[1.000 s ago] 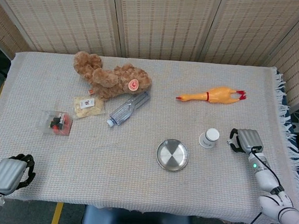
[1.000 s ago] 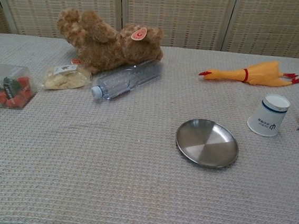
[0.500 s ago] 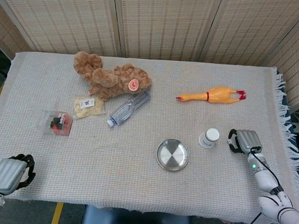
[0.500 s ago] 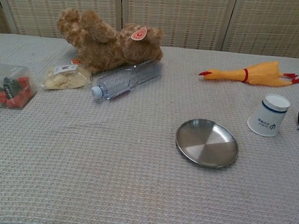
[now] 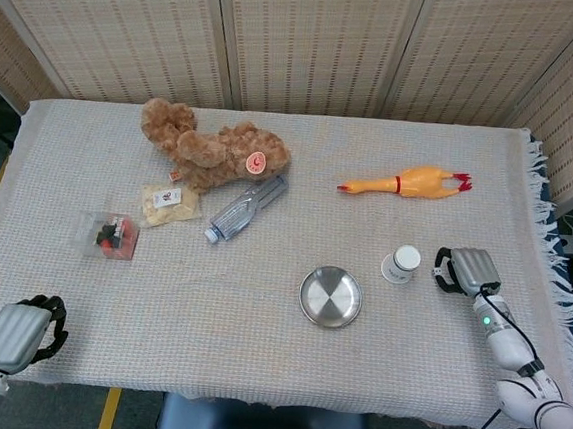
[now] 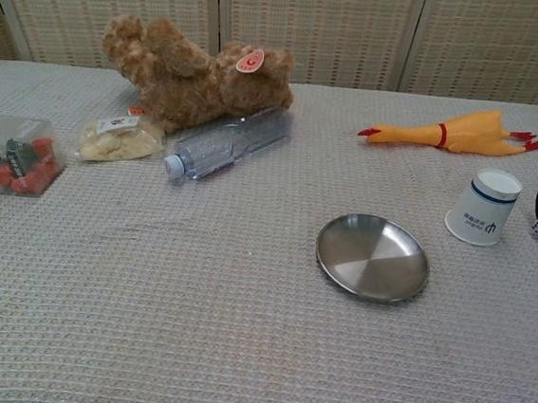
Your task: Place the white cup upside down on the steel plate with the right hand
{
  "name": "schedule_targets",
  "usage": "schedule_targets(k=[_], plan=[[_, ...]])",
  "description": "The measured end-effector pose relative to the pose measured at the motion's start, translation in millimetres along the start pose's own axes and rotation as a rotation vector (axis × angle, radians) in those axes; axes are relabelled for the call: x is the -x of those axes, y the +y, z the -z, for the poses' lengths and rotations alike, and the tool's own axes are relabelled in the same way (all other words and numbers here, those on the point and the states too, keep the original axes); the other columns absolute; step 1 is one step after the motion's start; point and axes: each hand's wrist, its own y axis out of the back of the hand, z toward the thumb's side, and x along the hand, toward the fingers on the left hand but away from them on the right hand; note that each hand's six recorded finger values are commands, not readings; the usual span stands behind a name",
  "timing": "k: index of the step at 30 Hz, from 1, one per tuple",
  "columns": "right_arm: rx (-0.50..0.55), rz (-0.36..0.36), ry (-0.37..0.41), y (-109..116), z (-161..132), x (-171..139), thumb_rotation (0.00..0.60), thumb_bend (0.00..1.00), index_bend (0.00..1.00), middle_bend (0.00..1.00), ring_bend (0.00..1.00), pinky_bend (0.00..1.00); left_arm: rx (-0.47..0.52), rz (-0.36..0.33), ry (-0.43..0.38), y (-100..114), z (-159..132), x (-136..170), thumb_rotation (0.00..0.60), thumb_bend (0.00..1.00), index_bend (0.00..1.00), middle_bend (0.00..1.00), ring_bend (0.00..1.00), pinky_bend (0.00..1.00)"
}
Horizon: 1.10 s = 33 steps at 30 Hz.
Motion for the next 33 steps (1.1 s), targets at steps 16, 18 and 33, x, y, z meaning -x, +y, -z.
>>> schedule_targets(k=[16,18,33], plan=[[-0.062,-0.074,0.220,9,-109,-72,0.600,0.34,0.56,0.82,0.85,0.92,0.008,-0.007,-0.006,2,-1,1,0.600,0.37,0.27,0.41,0.37,0.56],[-0.050,-0.067,0.239,10,-118,-72,0.600,0.34,0.56,0.82,0.85,0.92,0.012,-0.009,-0.004,3,0,1,0.600,0.37,0.27,0.41,0.37,0.56],[0.006,-0.044,0.357,-10,-174,-44,0.600,0.23,0.48,0.82,0.84,0.92,0.026,-0.015,-0.005,5,2,2,0.600,0.37,0.27,0.41,0.37,0.56]])
